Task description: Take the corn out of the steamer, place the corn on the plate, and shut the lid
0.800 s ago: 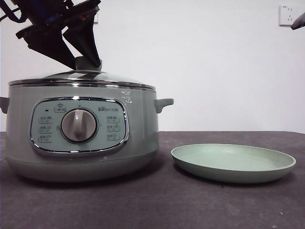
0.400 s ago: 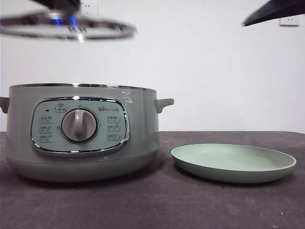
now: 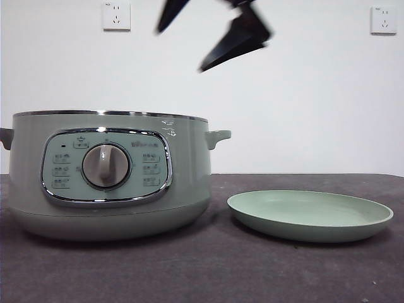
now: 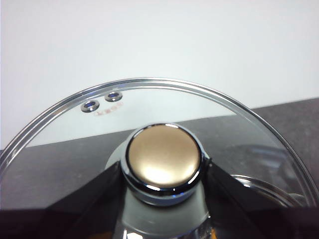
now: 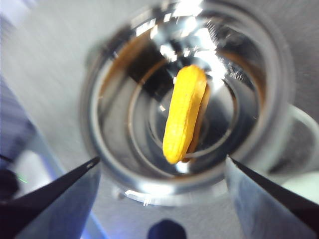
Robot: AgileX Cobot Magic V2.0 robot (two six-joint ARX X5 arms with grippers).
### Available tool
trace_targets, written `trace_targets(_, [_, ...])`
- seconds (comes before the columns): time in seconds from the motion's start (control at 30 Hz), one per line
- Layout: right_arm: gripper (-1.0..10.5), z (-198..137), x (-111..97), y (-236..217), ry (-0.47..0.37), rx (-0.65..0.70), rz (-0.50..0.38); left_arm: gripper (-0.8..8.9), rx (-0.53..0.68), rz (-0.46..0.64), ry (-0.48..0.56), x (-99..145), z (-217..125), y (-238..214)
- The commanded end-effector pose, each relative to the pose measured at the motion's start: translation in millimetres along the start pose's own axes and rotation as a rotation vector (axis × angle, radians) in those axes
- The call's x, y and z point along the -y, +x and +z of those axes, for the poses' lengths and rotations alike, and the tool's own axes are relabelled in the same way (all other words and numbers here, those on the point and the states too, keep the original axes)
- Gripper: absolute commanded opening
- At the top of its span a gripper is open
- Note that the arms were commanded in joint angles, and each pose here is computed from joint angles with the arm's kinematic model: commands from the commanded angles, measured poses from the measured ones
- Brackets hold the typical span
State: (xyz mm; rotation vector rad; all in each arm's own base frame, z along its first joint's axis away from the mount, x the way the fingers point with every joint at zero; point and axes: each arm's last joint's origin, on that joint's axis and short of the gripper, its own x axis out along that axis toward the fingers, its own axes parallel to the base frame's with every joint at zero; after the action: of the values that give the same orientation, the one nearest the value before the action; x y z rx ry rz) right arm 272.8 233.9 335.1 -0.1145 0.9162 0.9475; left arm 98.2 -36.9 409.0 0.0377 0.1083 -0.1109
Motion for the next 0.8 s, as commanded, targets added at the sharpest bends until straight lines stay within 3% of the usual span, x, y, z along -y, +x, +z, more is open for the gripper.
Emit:
trace_targets(0.03, [4.1, 18.7, -6.2, 24.6, -0.066, -0.055, -0.026, -0.09, 0.071, 0.021, -0.013, -6.1, 5.8, -15.8])
trace_targets(0.3, [4.1, 38.4, -13.0, 93.6, -0.113, -0.175, -0.101, -0.09, 0.035, 0.034, 0.003, -9.7, 0.1, -24.7])
trace_targets(0.43, [4.1, 30.7, -10.8, 123.7, -0.134, -0.227, -0.162, -0.09, 0.031, 0.034, 0.005, -9.7, -0.3, -24.6])
trace_targets(0.8, [3.9, 7.6, 1.7, 178.1, -0.142, -0.349, -0.179, -0.09, 0.030, 0.034, 0.005, -9.6, -0.4, -24.5])
